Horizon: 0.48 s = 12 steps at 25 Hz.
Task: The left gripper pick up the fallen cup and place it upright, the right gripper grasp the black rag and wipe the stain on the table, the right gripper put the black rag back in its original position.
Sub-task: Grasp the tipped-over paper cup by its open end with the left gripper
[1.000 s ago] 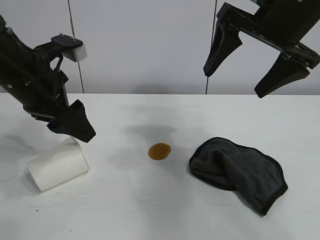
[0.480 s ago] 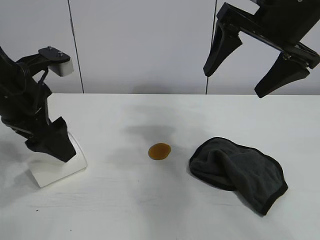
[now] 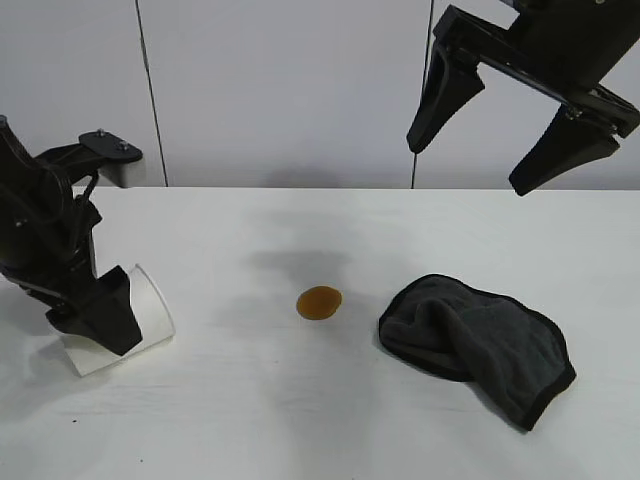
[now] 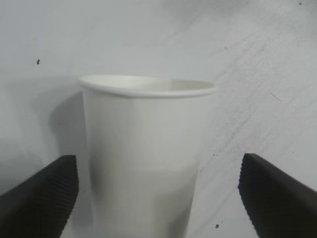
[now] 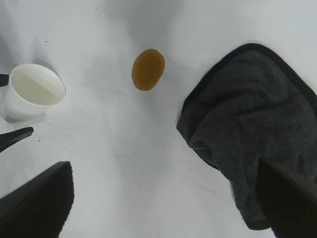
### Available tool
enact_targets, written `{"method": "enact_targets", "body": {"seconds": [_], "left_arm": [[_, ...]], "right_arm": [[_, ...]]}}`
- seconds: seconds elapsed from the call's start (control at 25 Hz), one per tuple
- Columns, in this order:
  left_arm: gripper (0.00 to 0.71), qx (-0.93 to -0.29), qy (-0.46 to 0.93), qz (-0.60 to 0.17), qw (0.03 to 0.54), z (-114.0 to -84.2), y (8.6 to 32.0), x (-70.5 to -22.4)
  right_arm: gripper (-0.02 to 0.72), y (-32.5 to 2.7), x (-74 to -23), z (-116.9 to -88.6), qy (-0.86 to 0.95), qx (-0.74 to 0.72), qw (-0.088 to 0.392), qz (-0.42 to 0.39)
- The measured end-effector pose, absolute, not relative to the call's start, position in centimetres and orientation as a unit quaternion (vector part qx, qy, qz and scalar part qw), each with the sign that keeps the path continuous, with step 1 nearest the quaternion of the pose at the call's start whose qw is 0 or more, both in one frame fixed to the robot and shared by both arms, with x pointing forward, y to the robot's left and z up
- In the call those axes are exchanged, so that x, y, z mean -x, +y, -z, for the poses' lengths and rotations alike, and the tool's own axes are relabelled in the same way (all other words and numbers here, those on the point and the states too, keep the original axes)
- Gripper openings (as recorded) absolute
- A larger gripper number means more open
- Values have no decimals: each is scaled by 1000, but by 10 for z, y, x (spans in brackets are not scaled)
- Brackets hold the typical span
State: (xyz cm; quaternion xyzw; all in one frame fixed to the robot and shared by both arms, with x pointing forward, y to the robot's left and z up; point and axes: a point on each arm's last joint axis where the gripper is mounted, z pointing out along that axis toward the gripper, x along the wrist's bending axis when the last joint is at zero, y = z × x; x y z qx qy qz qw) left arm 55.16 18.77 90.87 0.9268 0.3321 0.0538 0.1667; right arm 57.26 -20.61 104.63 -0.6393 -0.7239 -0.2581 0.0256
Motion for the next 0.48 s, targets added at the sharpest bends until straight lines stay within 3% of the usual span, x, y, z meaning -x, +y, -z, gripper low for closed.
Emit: {"method": "enact_targets", "body": {"seconds": [0.48], "left_arm": [[616,-926,338,-42,164,-890,185,-556]], "right_arm": [[694,-206,-573,-1046,-724,639,26,258]]}}
